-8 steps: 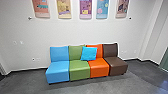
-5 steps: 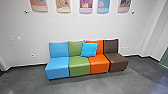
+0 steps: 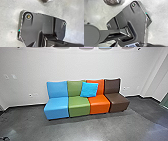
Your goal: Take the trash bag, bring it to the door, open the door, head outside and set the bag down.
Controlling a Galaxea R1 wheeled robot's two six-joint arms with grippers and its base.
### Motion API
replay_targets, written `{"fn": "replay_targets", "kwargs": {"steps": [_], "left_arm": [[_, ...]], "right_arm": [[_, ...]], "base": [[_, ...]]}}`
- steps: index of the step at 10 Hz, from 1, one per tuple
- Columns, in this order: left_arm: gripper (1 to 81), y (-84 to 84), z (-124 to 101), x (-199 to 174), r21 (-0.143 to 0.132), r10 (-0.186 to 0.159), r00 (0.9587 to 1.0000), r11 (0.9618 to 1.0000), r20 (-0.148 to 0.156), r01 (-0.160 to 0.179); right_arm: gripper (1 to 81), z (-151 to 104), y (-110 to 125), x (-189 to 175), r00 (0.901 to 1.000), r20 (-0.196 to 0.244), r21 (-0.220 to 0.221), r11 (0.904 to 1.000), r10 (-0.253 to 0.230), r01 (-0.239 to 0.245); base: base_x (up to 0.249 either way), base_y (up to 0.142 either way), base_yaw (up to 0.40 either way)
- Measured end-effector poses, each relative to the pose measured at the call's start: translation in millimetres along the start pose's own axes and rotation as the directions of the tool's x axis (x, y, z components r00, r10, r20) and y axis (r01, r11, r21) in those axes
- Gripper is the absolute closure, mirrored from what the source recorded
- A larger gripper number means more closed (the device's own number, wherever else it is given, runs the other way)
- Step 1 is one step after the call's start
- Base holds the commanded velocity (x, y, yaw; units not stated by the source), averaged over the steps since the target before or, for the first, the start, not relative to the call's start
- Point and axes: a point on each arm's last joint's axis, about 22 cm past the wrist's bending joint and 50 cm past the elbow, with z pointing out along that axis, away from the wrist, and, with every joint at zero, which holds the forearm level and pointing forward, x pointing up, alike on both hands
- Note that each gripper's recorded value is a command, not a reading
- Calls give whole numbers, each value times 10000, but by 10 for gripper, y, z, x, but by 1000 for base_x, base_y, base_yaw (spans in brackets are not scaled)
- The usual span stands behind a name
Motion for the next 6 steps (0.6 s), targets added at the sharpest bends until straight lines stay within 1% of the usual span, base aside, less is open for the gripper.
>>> {"fn": "replay_targets", "kwargs": {"steps": [1, 2, 3, 4, 5, 6], "left_arm": [[10, -92, -17, 203, 157, -110, 9999, 9998, -101, 112], [10, -117, 25, 278, 188, -277, 9996, 9994, -11, 277], [10, -99, 67, 317, 154, -434, 9990, 9989, 125, 432], [10, -86, 68, 435, 135, -482, 9988, 9988, 89, 481], [10, -47, 44, 666, 74, -412, 9991, 9991, -79, 413], [10, 8, 6, 925, 8, -321, 9993, 9995, -191, 321]], "right_arm": [[10, 21, -52, 29, 9998, 125, 29, 9999, 164, -165], [10, 25, -71, 90, 9995, 190, 4, 9997, 250, -250], [10, -15, -71, 193, 9995, 144, -28, 9996, 291, -291], [10, -21, -53, 296, 9997, 23, -56, 9997, 252, -252], [10, 18, -65, 368, 9997, -67, -18, 9997, 226, -226], [10, 57, -101, 414, 9998, -62, 74, 9998, 208, -207]], "base": [[0, 0, 0], [0, 0, 0], [0, 0, 0], [0, 0, 0], [0, 0, 0], [0, 0, 0]]}}
